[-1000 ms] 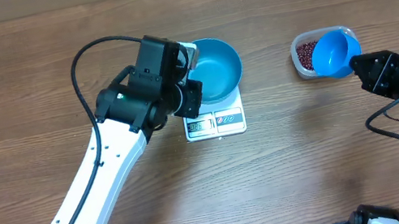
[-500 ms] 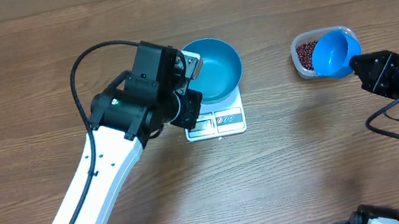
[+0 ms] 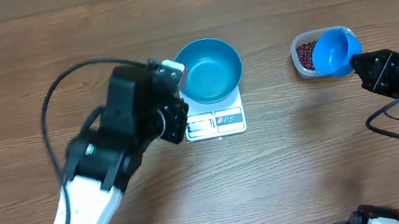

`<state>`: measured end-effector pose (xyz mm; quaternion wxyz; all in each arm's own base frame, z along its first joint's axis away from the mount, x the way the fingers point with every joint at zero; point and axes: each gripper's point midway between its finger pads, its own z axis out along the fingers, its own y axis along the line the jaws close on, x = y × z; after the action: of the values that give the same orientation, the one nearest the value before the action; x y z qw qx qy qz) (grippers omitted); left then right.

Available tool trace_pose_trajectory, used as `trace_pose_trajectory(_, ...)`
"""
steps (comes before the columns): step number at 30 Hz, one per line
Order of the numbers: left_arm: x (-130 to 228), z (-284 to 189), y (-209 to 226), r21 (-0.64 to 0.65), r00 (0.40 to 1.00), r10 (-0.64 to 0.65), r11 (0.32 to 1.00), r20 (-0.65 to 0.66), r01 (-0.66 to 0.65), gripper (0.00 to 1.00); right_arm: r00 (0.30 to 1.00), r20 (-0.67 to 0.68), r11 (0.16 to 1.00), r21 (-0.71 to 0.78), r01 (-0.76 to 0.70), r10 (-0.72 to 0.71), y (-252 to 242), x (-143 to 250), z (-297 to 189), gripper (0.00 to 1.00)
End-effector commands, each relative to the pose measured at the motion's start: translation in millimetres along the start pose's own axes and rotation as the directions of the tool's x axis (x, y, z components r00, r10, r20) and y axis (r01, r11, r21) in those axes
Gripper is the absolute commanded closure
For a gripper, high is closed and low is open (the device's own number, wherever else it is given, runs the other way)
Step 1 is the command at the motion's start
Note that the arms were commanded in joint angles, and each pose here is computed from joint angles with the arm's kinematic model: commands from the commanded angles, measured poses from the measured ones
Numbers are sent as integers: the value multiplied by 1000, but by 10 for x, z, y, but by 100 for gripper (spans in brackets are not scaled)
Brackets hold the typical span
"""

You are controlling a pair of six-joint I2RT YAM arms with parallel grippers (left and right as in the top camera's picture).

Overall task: Scoop item into bowl and weigh 150g on scale
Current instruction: 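Lift the left gripper back from the scale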

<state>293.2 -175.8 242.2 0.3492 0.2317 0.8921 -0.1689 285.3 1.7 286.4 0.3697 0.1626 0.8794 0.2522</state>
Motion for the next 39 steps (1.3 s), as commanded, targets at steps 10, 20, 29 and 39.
trace_pose_trajectory(10,405,330,133,-21,979,199,980,44,-198,91,1000,12,1000,-13,9,-9,48,-27,-44,96)
trace_pose_trajectory(20,471,536,210,-5,991,133,991,1,-133,67,1000,4,1000,-11,4,-4,42,-8,-44,96)
trace_pose_trajectory(29,523,538,261,-34,999,26,999,-21,-27,0,1000,4,1000,-11,4,-4,42,-8,-44,96)
trace_pose_trajectory(39,647,538,259,-32,997,16,999,-71,-18,0,1000,3,1000,-10,3,-3,41,-5,-43,96)
